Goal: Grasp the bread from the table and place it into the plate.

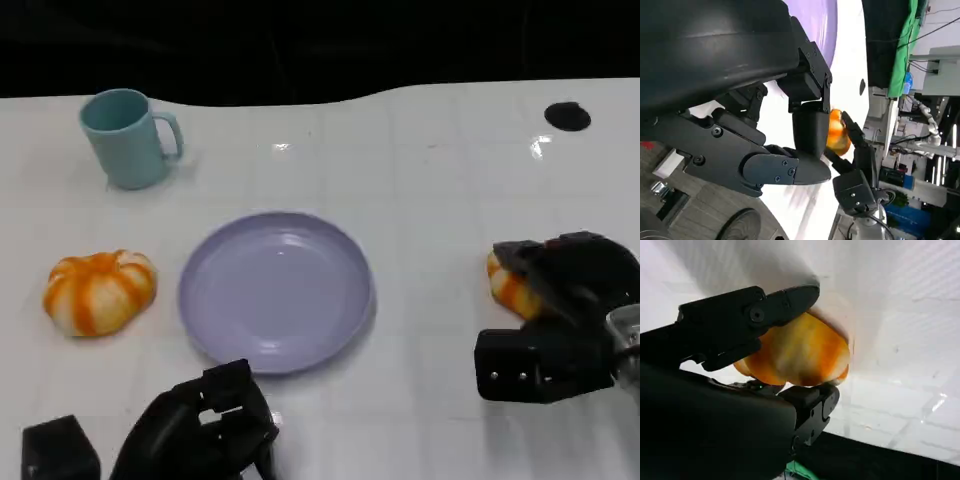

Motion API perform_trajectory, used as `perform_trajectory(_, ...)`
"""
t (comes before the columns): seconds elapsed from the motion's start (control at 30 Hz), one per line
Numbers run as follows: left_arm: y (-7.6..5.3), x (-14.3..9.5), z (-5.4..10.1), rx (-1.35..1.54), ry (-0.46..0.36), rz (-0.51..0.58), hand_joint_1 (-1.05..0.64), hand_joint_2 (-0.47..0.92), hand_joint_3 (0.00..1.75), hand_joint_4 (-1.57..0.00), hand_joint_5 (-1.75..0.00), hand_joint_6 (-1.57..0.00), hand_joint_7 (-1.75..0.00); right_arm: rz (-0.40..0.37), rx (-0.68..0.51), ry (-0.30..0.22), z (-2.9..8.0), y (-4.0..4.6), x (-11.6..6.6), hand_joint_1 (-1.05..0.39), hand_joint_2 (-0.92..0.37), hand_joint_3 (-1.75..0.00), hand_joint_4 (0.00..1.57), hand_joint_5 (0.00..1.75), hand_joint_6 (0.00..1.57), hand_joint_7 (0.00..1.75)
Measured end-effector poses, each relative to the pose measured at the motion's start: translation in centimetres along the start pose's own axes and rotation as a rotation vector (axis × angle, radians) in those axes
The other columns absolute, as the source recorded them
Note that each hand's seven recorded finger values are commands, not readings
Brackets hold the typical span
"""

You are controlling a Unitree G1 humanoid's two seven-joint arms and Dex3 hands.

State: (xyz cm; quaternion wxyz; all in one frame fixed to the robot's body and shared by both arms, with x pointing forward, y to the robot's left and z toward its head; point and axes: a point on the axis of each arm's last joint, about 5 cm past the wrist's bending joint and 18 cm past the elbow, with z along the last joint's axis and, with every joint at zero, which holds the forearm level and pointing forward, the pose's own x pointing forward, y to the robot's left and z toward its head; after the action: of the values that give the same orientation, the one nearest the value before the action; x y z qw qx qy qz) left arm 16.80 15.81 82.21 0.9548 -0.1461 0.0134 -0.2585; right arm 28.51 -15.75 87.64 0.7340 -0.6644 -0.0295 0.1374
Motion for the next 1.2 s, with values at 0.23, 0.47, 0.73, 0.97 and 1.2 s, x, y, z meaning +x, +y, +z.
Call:
perform_trajectory(0.23,0.0,0.0,0.0,-0.001,0.0,0.0,-0.61,0.79,0.43,-0.79,-1.75,-0.74,-1.46,-0.154,0.046,-0.073,-0.3,0.83,0.0,-0.14,-0.89,-0.16,0.88,1.74,0.9,1.14)
perform_trajectory(0.47,0.0,0.0,0.0,-0.002,0.002,0.0,-0.6,0.78,0.44,-0.78,-1.75,-0.75,-1.45,-0.265,0.081,-0.088,-0.6,1.24,-0.1,-0.15,-0.85,-0.22,0.91,1.75,0.87,1.26)
perform_trajectory(0.73,0.0,0.0,0.0,-0.003,0.003,-0.001,-0.6,0.78,0.45,-0.78,-1.75,-0.75,-1.45,-0.423,0.154,-0.155,0.2,0.95,0.3,-0.11,-0.53,-0.84,0.94,1.75,0.79,1.57)
perform_trajectory(0.97,-0.1,0.1,0.1,-0.002,0.0,-0.002,-0.59,0.77,0.47,-0.78,-1.75,-0.75,-1.45,-0.479,0.235,-0.251,2.0,-0.05,0.7,-0.14,-0.35,-1.25,0.98,1.75,0.81,1.55)
perform_trajectory(1.2,-0.1,0.1,0.1,-0.003,0.001,-0.002,-0.6,0.77,0.49,-0.78,-1.75,-0.75,-1.44,-0.516,0.352,-0.399,5.4,-1.19,1.2,-0.15,-0.28,-1.39,1.01,1.75,0.78,1.67)
